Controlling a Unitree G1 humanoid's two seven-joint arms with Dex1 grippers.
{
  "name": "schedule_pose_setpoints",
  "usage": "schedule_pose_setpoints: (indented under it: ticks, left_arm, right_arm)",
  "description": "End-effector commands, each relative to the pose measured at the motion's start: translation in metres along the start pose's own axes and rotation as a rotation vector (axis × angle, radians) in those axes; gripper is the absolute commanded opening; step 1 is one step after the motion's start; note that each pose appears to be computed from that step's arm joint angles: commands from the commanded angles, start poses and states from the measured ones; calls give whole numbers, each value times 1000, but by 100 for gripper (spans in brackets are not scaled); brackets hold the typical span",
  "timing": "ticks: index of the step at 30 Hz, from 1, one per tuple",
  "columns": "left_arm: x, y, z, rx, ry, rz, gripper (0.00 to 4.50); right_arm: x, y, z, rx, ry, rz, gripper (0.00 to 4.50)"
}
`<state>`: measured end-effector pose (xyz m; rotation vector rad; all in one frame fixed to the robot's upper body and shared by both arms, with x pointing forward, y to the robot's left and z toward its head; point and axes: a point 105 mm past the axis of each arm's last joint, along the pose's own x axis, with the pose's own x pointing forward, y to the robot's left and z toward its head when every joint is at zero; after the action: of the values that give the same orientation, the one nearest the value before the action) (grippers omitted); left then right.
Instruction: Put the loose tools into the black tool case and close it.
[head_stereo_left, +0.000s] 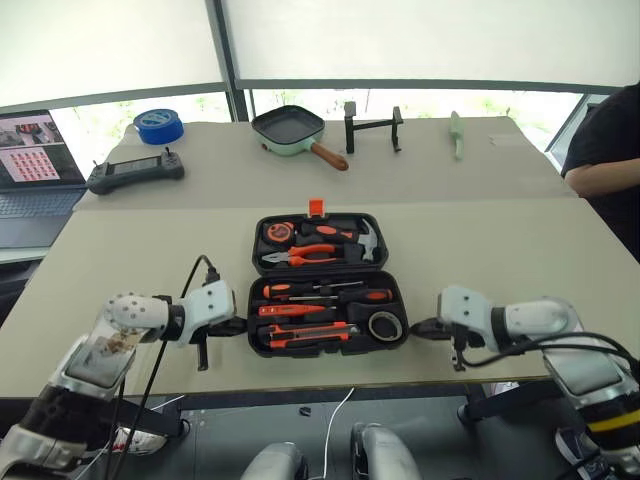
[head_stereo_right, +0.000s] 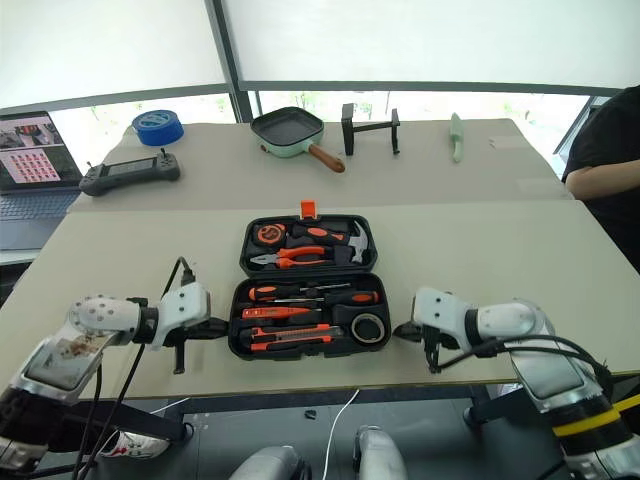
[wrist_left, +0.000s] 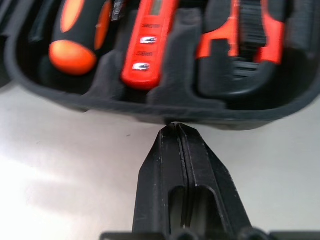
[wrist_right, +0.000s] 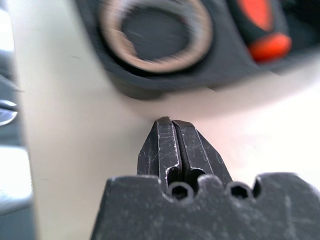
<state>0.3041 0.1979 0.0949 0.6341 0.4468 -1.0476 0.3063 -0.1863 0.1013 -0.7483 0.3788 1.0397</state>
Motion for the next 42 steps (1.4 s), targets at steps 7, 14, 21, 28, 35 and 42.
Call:
schedule_pose_setpoints:
  ticks: [7,14,21,28,35,42]
  left_arm:
    - [16,13,24,20,-74,-11,5]
    - [17,-11,37,53,-121,-136,5]
    - [4,-41,24,84,-58,-266,5]
    - [-4,-15,0,41,20,-84,5]
    - [-27,18,-18,-147,39,84,60]
    - [-41,42,25,-624,-169,82,297]
  right_arm:
    - [25,-35,39,-40,-114,-43,0]
    - [17,-9,66,-81,-218,113,0]
    - [-9,18,58,-106,-184,175,0]
    - [-11,14,31,-54,-96,52,0]
    - [-30,-11,5,124,-27,-106,61]
    - [-34,-52,29,530,-200,-186,288]
